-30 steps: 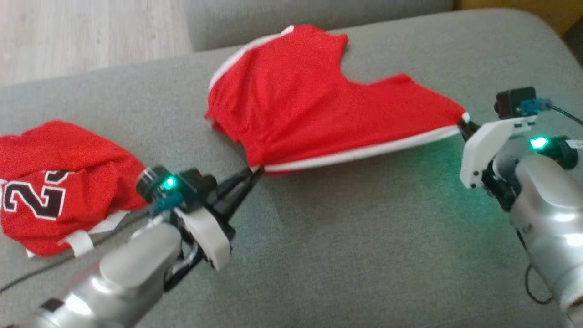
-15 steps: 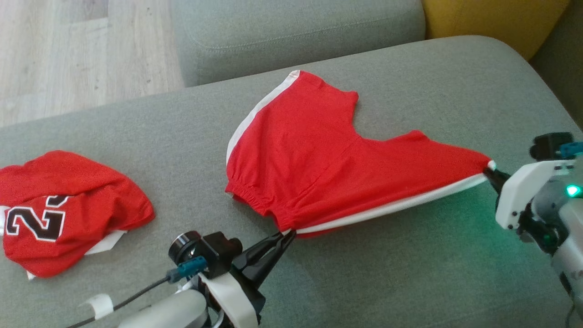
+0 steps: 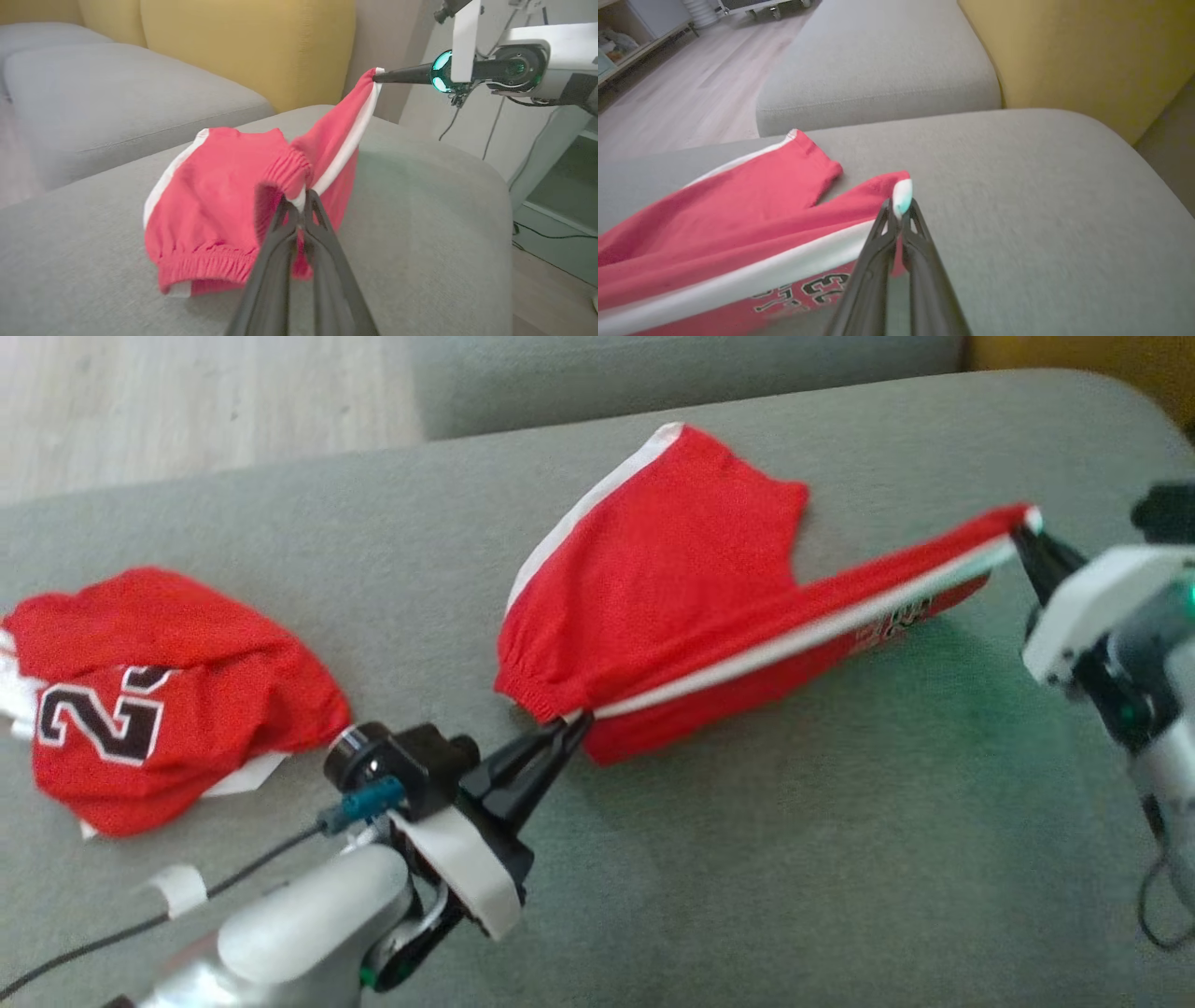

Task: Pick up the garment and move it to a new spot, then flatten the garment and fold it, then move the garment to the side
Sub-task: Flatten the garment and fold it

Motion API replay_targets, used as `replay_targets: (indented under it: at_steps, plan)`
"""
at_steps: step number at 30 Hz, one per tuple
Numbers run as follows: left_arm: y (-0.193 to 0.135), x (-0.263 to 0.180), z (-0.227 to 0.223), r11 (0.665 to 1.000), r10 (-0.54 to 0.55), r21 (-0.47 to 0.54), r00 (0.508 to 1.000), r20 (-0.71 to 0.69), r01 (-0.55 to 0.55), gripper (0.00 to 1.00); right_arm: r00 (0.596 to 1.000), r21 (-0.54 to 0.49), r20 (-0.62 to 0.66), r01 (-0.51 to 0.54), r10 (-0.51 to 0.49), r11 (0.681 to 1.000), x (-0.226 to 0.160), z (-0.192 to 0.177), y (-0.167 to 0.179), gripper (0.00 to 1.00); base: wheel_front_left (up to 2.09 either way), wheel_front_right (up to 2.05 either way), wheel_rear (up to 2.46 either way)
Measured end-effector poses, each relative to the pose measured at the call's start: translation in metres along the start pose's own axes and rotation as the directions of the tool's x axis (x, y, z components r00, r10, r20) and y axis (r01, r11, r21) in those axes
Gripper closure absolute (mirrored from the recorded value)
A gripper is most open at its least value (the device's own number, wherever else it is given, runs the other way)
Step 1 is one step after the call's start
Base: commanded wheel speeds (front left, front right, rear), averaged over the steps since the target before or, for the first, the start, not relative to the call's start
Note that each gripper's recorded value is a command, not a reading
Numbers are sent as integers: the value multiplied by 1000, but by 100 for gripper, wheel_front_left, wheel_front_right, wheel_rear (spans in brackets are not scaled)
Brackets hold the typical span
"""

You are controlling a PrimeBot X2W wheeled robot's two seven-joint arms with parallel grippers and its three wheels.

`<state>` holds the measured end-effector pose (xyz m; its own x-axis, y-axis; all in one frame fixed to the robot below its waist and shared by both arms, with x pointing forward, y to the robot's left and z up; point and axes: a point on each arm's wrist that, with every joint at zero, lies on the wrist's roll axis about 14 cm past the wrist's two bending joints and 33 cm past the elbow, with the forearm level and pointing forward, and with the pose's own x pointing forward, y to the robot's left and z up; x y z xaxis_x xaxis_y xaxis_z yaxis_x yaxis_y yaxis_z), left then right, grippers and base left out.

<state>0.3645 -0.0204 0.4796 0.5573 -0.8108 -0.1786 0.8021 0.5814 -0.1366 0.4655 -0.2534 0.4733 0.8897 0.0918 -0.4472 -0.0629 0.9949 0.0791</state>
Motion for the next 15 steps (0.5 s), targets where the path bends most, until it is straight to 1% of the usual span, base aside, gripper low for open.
replay_targets:
  at_steps: [5, 9, 15]
  plan:
    - [24, -4, -5, 996, 68, -51, 998, -6, -68, 100, 998, -65, 16, -52, 54, 996, 34, 24, 31, 100, 0, 0, 0]
    - [36, -1, -2, 994, 84, -64, 996, 5, -83, 100, 997, -104, 3, -73, 74, 992, 60, 33, 47, 100, 0, 0, 0]
    - [62, 7, -5, 988, 133, -86, 991, 8, -132, 100, 994, -192, -27, -105, 102, 976, 103, 42, 70, 100, 0, 0, 0]
